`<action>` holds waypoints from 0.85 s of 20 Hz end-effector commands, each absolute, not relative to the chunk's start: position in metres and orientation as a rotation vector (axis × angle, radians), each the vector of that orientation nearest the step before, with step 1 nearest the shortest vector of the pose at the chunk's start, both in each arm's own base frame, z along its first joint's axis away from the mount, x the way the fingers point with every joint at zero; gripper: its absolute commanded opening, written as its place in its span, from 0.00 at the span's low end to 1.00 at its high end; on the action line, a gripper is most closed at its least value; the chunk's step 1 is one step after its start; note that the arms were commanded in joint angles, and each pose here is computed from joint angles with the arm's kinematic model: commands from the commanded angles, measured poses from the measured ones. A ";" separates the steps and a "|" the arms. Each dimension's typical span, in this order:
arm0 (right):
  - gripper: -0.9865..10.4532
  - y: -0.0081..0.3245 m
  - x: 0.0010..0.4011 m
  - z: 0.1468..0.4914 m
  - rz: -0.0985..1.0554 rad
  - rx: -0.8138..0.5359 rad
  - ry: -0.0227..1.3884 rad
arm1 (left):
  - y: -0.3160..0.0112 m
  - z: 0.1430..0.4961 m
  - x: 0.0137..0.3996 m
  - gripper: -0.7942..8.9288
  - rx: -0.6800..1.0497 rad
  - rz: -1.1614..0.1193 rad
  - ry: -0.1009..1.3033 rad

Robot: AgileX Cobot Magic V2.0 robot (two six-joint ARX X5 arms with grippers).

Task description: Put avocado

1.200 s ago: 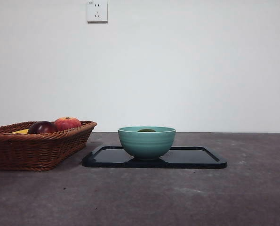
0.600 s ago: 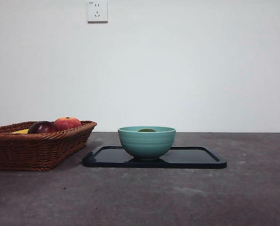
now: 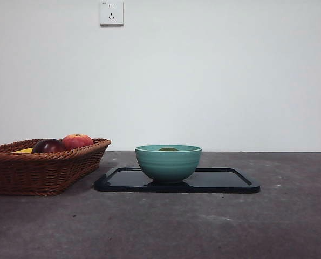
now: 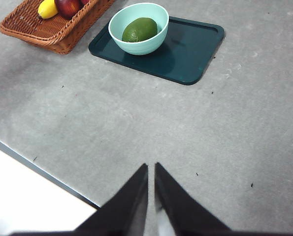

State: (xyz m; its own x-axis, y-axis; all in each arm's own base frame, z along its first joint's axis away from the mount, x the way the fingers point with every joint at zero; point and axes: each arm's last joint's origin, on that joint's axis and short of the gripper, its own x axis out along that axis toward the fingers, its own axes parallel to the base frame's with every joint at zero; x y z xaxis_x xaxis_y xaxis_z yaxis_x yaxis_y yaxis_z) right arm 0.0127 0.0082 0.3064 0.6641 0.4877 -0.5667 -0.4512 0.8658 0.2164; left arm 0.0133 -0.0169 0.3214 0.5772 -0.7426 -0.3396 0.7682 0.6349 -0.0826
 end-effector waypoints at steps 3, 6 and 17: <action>0.10 0.008 0.013 0.309 0.537 0.070 0.649 | -0.014 0.322 0.017 0.10 0.044 -0.671 0.353; 0.10 0.008 0.013 0.309 0.537 0.070 0.649 | -0.012 0.318 0.027 0.10 0.125 -0.438 0.306; 0.10 0.008 0.013 0.309 0.537 0.070 0.649 | -0.008 0.197 0.100 0.10 -0.008 -0.070 0.120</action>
State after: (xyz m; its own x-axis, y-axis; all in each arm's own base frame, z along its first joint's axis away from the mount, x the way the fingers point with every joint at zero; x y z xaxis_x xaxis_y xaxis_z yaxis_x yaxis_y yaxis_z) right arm 0.0127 0.0082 0.3064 0.6643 0.4878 -0.5664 -0.4512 0.8658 0.2164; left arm 0.0998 -0.0080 0.1952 0.9878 -0.0655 -0.1416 0.0683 0.9975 0.0154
